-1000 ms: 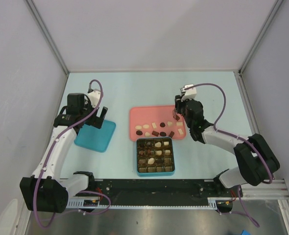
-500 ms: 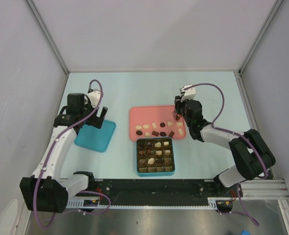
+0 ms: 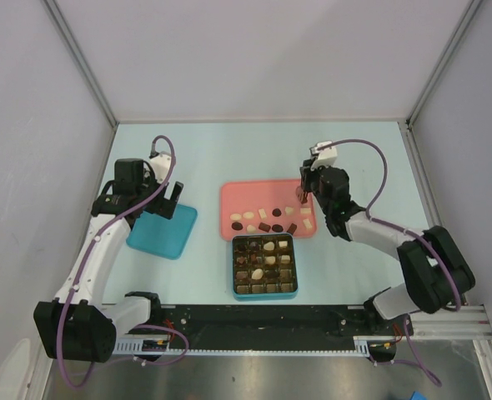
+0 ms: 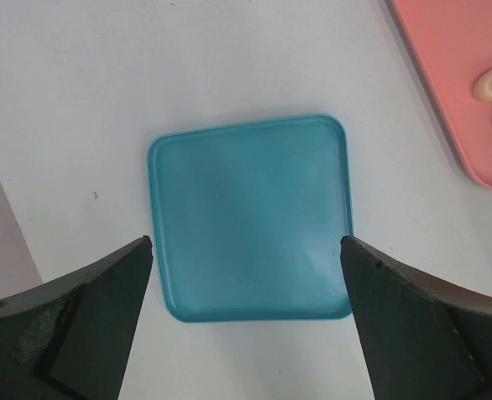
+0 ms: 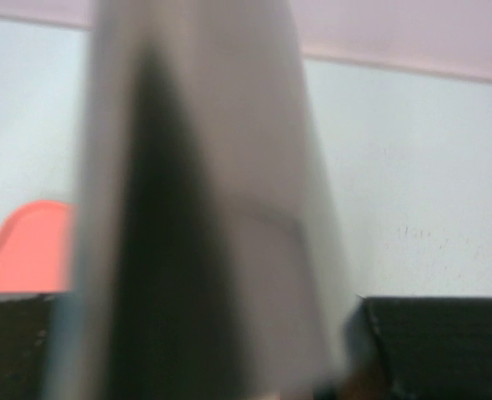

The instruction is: Pack the chocolate

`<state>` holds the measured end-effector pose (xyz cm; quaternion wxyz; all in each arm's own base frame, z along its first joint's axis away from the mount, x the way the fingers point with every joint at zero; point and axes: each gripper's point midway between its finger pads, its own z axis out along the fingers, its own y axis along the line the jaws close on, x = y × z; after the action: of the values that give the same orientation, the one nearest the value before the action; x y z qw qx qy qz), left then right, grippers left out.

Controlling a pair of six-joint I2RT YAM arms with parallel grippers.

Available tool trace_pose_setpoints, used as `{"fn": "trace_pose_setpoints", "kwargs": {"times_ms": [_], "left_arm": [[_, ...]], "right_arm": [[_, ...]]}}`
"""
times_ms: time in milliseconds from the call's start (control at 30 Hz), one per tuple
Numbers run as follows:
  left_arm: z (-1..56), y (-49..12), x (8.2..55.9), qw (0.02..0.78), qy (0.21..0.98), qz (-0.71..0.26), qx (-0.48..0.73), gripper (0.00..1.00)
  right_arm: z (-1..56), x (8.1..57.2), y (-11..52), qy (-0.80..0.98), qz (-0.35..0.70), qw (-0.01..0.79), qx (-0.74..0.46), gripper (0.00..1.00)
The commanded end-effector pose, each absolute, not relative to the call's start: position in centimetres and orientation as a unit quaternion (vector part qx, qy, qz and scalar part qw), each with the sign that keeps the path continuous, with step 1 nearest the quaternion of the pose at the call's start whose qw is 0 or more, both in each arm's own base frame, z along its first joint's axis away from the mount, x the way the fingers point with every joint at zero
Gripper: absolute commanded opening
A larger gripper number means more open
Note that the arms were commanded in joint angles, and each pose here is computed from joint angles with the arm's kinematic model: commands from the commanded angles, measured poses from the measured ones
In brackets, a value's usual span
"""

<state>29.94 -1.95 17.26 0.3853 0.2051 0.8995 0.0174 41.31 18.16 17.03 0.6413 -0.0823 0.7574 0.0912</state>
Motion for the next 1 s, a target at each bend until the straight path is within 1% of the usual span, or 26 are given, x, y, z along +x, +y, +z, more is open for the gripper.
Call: {"fn": "trace_pose_setpoints", "kwargs": {"times_ms": [0,167,233,367,400,467,500,567,700,833,967], "left_arm": [[18.8,-1.6,30.5,0.405,0.891,0.028,0.206,1.00],[18.8,-1.5,30.4,0.404,0.891,0.032,0.205,1.00],[18.9,-1.5,30.4,0.406,0.890,0.032,0.206,1.00],[18.8,-1.7,30.4,0.405,0.891,0.026,0.204,1.00],[18.8,-1.8,30.4,0.405,0.891,0.022,0.205,1.00],[18.7,-1.9,30.4,0.404,0.892,0.020,0.203,1.00],[18.8,-1.9,30.5,0.405,0.892,0.019,0.201,1.00],[18.9,-2.0,30.5,0.406,0.891,0.018,0.201,1.00],[18.8,-2.0,30.4,0.405,0.892,0.017,0.200,1.00],[18.6,-2.0,30.2,0.403,0.893,0.017,0.200,1.00],[18.7,-2.0,30.3,0.404,0.892,0.016,0.199,1.00]], "right_arm": [[27.3,38.9,19.0,0.681,0.151,0.713,-0.074,0.22],[28.2,32.8,21.6,0.698,0.179,0.681,-0.131,0.22],[28.2,30.2,21.6,0.711,0.196,0.660,-0.138,0.22],[27.1,25.3,22.2,0.738,0.225,0.616,-0.157,0.22],[26.3,24.5,21.9,0.751,0.219,0.602,-0.161,0.22],[26.3,23.3,21.7,0.756,0.225,0.597,-0.147,0.22],[25.9,22.1,22.3,0.761,0.231,0.585,-0.161,0.23],[25.5,21.3,22.5,0.767,0.236,0.577,-0.153,0.23],[24.0,18.3,24.7,0.777,0.251,0.548,-0.182,0.23],[23.2,17.1,25.0,0.783,0.239,0.544,-0.186,0.24],[22.8,17.1,24.9,0.783,0.236,0.546,-0.180,0.25]]}}
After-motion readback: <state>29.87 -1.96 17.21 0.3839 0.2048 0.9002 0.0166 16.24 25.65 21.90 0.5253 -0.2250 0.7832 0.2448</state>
